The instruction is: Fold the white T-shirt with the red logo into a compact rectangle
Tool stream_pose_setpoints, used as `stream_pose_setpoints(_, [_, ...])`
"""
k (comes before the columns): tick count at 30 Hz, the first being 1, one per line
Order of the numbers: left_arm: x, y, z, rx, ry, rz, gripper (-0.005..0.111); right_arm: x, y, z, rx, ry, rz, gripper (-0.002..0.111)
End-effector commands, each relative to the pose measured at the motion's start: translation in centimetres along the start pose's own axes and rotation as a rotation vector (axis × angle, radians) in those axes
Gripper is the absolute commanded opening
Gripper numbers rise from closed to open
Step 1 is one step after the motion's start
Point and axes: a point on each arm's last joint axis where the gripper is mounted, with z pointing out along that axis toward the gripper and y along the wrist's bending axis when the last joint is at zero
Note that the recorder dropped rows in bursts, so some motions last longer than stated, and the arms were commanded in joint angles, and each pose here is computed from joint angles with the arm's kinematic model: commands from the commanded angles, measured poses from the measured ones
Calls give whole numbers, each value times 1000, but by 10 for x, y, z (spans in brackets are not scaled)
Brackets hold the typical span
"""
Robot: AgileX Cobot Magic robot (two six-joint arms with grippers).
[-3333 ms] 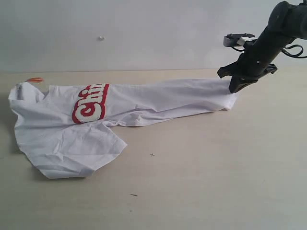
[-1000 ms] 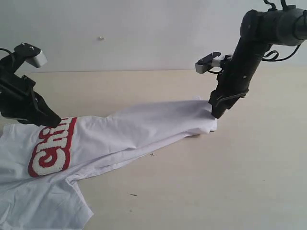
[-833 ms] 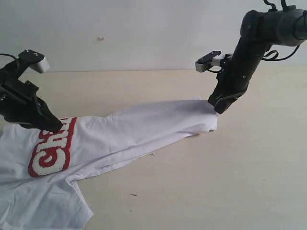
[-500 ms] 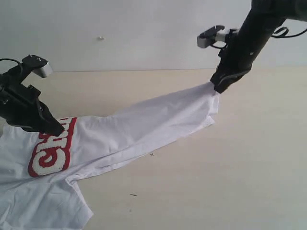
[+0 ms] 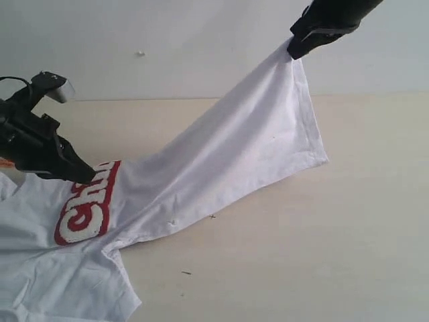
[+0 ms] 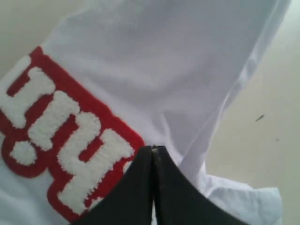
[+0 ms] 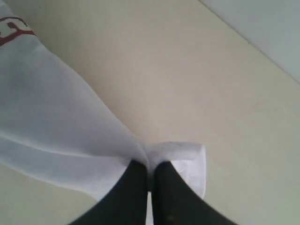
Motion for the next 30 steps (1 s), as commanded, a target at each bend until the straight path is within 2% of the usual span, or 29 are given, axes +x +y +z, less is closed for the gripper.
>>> stream_pose_setpoints(1, [-19,-15,-4,117,-126,70,0,2,-4,10,-10,10,22,0])
stream_pose_setpoints(4, [-41,-39,-1,216,-291,196,0,4,-2,11,-28,31,23,0])
stream_pose_setpoints(6, [-52,-52,9,213,-339,264,0,8,-2,12,-39,72,20,0])
stream_pose_setpoints(9, [-58,-68,36,143,-300,327,0,18,-7,18,-15,170,46,0])
stream_pose_setpoints(12, [-58,-72,53,68,-244,385,0,24,-25,33,127,211,104,0])
stream_pose_setpoints(15, [-59,-69,56,16,-243,386,0,28,-46,46,299,205,127,0])
stream_pose_setpoints(17, [-61,-64,55,-30,-251,375,0,31,-53,58,328,214,126,2])
stream_pose_setpoints(21, [-62,-53,53,-123,-265,357,0,41,-58,81,306,257,133,20])
stream_pose_setpoints(26, [-62,-45,50,-174,-272,340,0,51,-64,100,305,299,123,53])
stream_pose_setpoints(28, [-62,-40,48,-183,-276,305,0,49,-69,99,362,276,119,58])
stream_pose_setpoints(30, [-60,-37,47,-178,-275,280,0,45,-71,96,397,235,169,58])
